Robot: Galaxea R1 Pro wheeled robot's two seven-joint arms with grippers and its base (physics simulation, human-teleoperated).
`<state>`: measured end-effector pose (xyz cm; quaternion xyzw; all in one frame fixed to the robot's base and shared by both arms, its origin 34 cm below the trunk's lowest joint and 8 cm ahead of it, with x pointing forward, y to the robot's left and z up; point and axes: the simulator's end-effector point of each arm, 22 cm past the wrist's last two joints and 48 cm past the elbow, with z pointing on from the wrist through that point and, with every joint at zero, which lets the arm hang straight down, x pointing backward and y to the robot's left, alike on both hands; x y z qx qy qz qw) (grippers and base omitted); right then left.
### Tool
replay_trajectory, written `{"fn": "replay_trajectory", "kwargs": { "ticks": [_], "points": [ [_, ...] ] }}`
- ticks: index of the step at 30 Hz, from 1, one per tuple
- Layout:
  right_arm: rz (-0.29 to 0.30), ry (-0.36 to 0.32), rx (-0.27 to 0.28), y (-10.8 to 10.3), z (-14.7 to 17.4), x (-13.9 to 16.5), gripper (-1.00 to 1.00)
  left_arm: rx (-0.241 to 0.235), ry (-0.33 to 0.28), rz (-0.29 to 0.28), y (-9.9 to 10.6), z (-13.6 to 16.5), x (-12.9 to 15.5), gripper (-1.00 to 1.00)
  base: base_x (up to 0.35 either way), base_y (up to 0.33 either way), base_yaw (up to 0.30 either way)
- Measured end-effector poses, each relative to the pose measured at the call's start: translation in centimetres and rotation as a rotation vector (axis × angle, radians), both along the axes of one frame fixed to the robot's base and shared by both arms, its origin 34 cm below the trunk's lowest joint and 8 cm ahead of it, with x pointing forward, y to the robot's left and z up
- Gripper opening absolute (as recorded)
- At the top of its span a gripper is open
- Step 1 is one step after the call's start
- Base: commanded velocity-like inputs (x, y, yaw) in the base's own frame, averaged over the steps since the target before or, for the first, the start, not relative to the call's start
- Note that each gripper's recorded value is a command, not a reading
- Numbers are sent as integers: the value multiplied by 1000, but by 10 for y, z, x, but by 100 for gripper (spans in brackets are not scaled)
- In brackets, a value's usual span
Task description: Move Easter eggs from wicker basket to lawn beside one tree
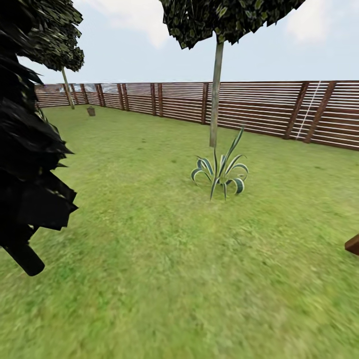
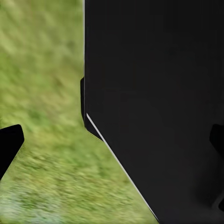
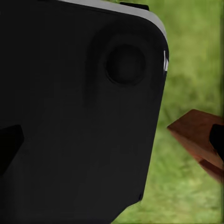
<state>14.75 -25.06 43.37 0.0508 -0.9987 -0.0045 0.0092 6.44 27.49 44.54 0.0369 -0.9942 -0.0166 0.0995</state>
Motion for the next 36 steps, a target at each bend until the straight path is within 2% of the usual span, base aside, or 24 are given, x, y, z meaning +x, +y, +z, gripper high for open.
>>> {"fn": "replay_trajectory", "kwargs": {
  "ticks": [36],
  "points": [
    [-3,0,2,3,0,0,100,0,-1,0,0,0,0,100,341,0,0]
  ]
}}
